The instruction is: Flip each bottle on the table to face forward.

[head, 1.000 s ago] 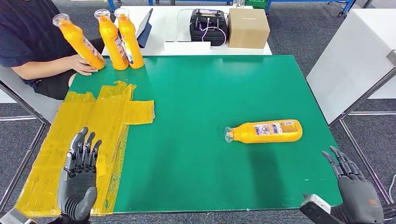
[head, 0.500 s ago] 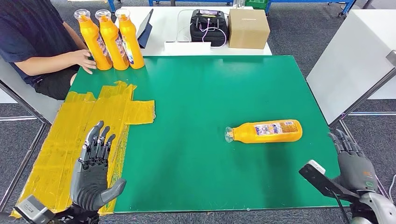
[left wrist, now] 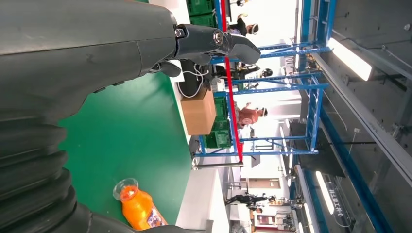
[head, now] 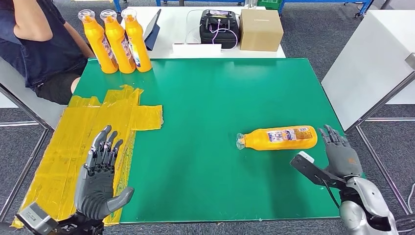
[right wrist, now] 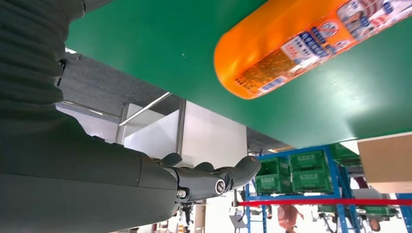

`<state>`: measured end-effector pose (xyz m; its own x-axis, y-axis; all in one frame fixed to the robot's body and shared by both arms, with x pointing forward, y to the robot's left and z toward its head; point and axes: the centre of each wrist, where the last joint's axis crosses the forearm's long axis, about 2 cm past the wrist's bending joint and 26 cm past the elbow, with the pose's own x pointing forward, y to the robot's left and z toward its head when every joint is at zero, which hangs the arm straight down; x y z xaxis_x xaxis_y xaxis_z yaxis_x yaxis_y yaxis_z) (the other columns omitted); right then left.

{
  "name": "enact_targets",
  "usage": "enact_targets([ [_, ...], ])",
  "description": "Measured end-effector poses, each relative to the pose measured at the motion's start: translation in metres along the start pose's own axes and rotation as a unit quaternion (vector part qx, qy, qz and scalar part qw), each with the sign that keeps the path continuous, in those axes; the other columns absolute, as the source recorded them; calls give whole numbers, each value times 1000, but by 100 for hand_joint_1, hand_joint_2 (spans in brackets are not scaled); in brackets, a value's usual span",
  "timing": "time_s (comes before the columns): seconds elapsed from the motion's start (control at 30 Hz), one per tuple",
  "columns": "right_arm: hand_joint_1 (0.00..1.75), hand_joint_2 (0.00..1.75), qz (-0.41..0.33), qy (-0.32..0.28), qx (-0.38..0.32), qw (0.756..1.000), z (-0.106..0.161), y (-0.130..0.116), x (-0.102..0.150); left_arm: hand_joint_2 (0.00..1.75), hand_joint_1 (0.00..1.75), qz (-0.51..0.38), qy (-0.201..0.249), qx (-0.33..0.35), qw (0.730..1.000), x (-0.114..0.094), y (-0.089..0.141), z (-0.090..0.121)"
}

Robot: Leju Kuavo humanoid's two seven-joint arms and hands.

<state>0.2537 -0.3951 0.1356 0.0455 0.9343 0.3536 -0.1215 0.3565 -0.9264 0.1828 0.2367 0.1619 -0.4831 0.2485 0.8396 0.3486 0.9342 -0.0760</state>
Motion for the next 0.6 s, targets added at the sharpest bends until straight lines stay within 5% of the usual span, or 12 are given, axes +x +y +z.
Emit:
enact_targets([
  [0.6,0,175,31,-7,40,999,-40,0,14,175,0,14,-12,-2,1000,1,6,-2],
])
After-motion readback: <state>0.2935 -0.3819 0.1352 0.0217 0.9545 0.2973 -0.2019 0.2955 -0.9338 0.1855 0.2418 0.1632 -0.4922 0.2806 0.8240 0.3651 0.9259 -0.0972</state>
